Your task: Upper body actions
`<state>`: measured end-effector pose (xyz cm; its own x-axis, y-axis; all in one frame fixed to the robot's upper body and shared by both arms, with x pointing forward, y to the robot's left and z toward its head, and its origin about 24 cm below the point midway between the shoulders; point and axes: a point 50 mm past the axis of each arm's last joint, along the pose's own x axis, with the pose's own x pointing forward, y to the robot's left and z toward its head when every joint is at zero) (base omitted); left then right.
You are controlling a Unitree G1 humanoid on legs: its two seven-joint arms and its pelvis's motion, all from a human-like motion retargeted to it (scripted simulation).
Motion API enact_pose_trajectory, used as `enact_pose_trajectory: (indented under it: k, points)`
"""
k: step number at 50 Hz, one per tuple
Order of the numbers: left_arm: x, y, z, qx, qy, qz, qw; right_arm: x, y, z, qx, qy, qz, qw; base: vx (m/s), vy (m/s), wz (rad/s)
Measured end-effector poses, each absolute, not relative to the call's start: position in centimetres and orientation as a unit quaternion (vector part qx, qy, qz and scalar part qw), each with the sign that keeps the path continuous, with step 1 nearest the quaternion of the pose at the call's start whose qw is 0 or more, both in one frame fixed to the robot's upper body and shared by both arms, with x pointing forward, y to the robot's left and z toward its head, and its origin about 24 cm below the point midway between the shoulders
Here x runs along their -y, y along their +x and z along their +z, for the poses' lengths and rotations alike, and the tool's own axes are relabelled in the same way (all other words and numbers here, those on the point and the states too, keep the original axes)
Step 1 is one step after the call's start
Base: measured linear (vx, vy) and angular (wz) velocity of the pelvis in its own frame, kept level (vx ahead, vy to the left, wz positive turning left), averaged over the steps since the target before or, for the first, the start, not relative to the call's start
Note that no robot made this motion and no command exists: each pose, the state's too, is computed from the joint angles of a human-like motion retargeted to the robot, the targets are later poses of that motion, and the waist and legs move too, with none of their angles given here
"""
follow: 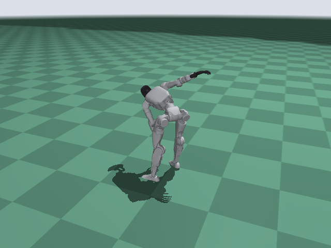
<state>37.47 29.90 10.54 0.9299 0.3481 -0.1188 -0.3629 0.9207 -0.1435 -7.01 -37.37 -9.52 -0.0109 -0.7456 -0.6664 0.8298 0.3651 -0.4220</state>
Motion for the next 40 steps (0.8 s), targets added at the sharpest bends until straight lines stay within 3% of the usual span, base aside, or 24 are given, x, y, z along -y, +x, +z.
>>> enact_pose_trajectory:
  k: [13,23,33,40]
  points:
    - [-32.7,37.1,13.9,0.02,-0.121,0.191,0.974,36.6,-2.2,-10.7,-0.411,0.067,-0.529,0.739,0.0,0.02,-0.17]
    - [-34.8,34.0,9.2,-0.032,-0.119,0.216,0.969,38.4,-2.4,-9.3,-0.402,0.026,-0.546,0.734,0.05,-0.03,0.18]
    - [-36.6,25.7,-0.6,-0.246,-0.055,0.173,0.952,39.4,-2.0,-8.6,-0.43,-0.034,-0.515,0.741,0.21,-0.02,0.55]
    - [-36.4,13.7,-7.9,-0.427,-0.056,0.139,0.892,39.4,-2.1,-8.8,-0.454,-0.039,-0.491,0.742,0.31,-0.11,0.78]
